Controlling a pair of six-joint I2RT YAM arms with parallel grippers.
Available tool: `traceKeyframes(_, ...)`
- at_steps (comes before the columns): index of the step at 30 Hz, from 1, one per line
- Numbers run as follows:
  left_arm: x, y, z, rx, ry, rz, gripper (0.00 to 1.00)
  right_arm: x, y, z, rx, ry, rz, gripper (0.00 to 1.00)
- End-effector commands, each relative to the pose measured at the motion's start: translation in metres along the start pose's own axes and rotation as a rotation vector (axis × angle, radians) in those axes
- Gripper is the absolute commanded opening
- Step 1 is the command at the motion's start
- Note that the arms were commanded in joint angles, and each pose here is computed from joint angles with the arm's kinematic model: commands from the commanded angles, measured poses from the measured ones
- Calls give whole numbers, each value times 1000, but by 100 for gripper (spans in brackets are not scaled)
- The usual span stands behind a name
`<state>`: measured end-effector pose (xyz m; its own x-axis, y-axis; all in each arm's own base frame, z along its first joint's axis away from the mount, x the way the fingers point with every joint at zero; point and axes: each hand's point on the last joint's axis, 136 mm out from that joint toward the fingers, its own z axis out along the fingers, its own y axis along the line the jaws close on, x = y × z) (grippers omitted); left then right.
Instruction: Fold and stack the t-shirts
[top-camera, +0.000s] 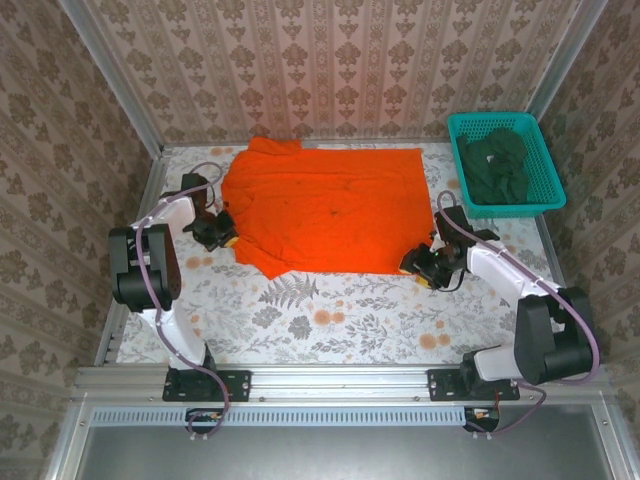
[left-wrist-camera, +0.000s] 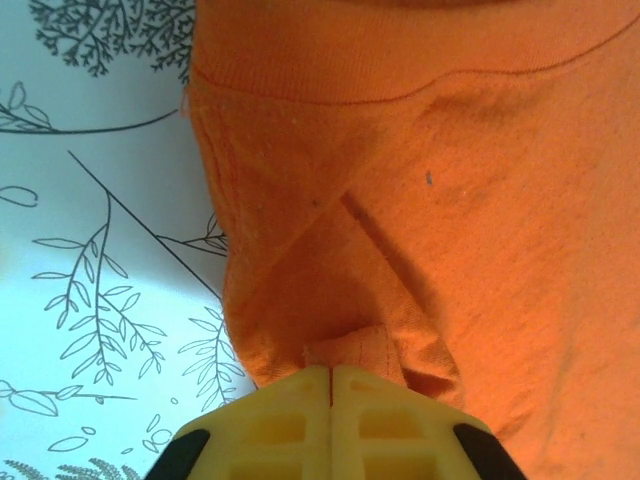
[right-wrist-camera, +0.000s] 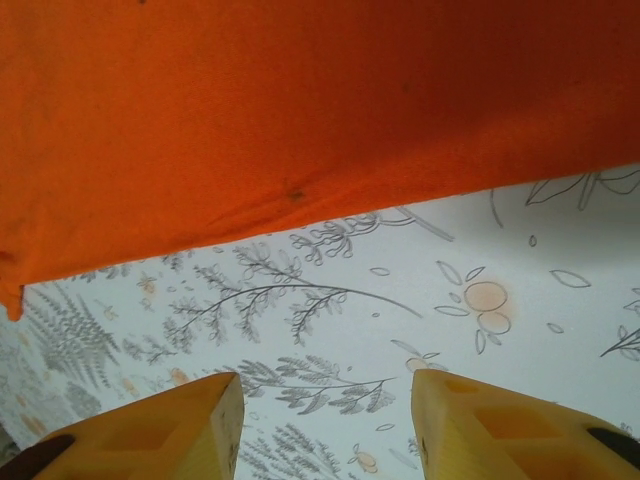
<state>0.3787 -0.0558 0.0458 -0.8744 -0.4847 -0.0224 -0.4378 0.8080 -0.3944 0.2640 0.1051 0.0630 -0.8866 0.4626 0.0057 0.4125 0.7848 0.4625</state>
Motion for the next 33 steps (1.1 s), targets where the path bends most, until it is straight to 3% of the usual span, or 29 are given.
traceKeyframes(1,5,-1,-5,-7,10,9,0,-8,-7,7,63,-11,39,49)
traceKeyframes(12,41,-13,-30,34,5,2,0,-28,-7,22,107,-16,90,47)
traceKeyframes(20,97,-16,-55,75,61,10,0,-42,-20,33,168,-10,154,47)
traceKeyframes(26,153,12,-63,42,153,-5,0,-49,-19,38,178,5,182,47)
traceKeyframes(33,177,47,-75,3,107,-68,0,-56,-12,40,184,34,170,46)
